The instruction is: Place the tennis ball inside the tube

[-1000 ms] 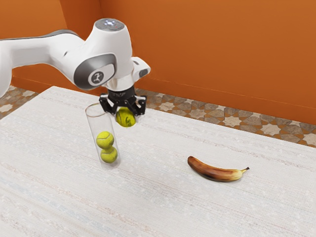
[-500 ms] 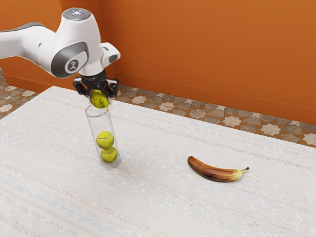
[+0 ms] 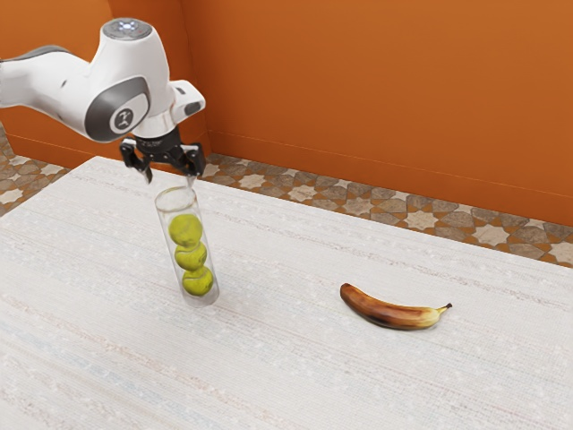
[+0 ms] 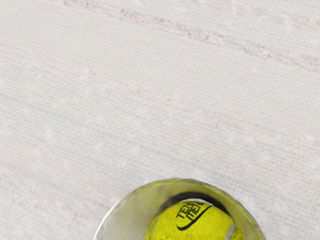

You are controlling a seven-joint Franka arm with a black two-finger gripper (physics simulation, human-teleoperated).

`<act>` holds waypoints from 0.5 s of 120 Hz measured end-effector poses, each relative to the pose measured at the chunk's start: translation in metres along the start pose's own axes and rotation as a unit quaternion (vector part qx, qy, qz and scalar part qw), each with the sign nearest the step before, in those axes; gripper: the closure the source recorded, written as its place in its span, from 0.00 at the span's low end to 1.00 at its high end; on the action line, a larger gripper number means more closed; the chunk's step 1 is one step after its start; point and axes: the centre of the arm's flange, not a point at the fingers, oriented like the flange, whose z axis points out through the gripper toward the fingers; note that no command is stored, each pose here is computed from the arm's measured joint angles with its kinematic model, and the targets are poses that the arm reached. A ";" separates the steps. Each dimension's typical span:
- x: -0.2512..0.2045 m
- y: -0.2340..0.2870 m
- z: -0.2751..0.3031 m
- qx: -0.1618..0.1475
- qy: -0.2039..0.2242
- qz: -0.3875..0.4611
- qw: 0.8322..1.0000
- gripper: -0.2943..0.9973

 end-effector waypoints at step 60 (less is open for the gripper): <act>0.009 0.032 -0.149 -0.115 -0.059 0.106 0.986 0.24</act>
